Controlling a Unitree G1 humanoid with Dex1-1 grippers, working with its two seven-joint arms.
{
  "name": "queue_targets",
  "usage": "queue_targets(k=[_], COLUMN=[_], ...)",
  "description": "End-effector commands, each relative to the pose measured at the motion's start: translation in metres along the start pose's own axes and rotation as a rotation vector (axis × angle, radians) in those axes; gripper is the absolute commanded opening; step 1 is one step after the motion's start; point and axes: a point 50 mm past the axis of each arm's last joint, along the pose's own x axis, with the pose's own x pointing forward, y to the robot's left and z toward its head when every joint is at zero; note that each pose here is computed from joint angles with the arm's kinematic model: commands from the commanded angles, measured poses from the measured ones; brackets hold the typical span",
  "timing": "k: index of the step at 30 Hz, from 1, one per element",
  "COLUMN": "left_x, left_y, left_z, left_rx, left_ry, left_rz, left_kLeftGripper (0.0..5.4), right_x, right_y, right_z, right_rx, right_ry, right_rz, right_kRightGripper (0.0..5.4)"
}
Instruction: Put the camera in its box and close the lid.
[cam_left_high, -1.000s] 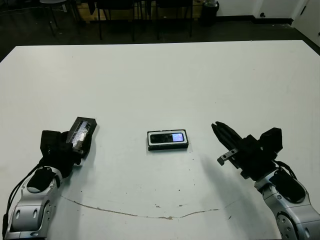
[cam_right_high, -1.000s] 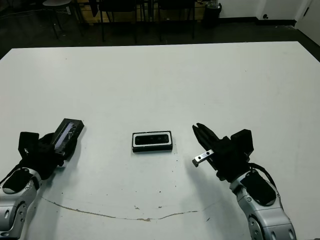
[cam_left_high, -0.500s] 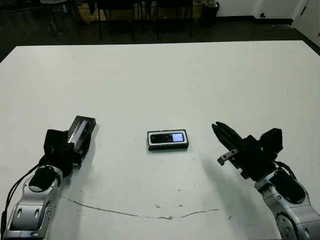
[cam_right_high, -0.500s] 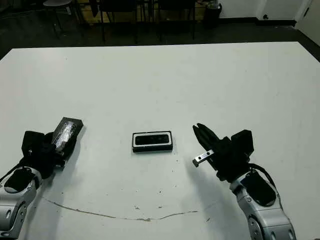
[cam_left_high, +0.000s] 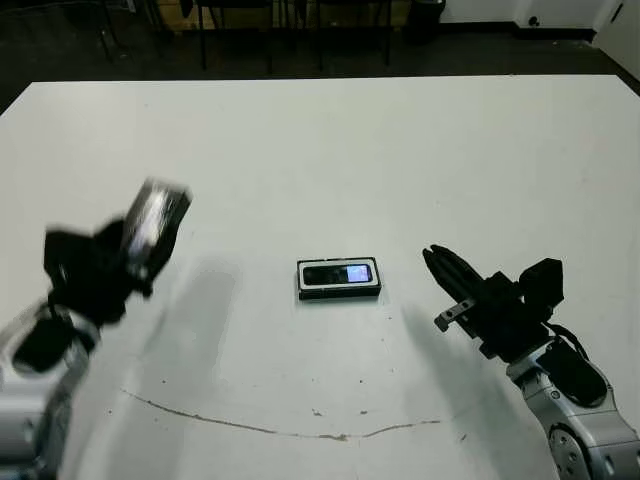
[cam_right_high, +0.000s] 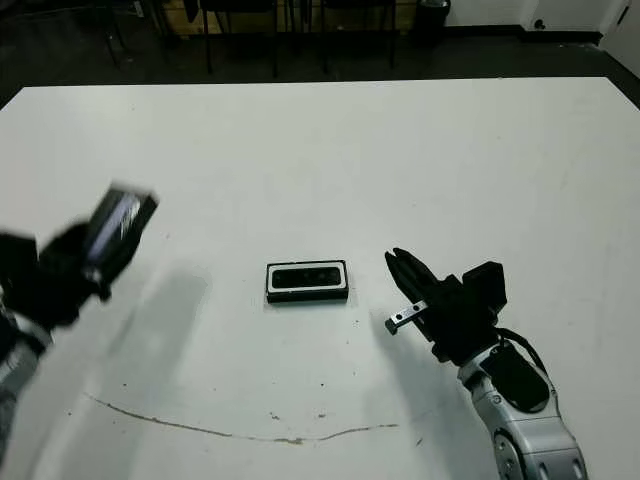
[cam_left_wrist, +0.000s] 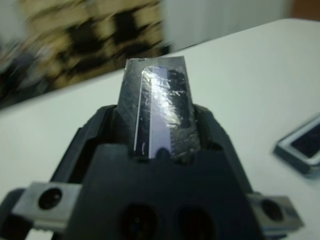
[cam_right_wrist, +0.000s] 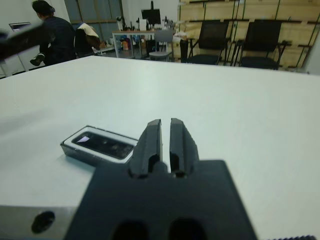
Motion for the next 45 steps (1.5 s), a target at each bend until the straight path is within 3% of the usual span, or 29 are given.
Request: queue_targets(k=[1,6,9,18,29,36,45], left_x=[0.016,0.041,0.053,0.075,0.079,0.082,0.093], left_y=[0.0,-0.01,-0.018,-0.03,-0.041,-0.045,-0.06], left_z=[0.001,-0.005,-0.011,-0.024,-0.035,-0.036,-0.041], left_rx=[0.055,0.082,0.097,0.081,0.011,-0.141,-0.208], left_ry=[0.04,0.11,0.148,0.219,0.243,0.23,0.204], left_rz=[-0.169,-0.395,-0.48,-0.61,-0.7,-0.784,-0.876], left_kLeftGripper=[2.73,2.73,2.73,2.73,2.73,2.73,2.73], right_x=[0.001,0.003,0.002,0.004,0.008,0.007,0.007], right_y=[-0.005,-0.013,-0.016,-0.032,-0.054,-0.053,-0.052], right_z=[-0.004,-0.007,-0.005,-0.001,0.01,0.006,0.006], right_rx=[-0.011,-0.001,-0.016,0.01,0.024,0.024,-0.006], right_ry=[0.009,-0.017,0.017,-0.001,0.005,0.019,0.015], right_rz=[-0.012,-0.011,-0.033,-0.052,-0.105,-0.104,-0.091], right_kRightGripper=[0.0,0.0,0.0,0.0,0.0,0.0,0.0])
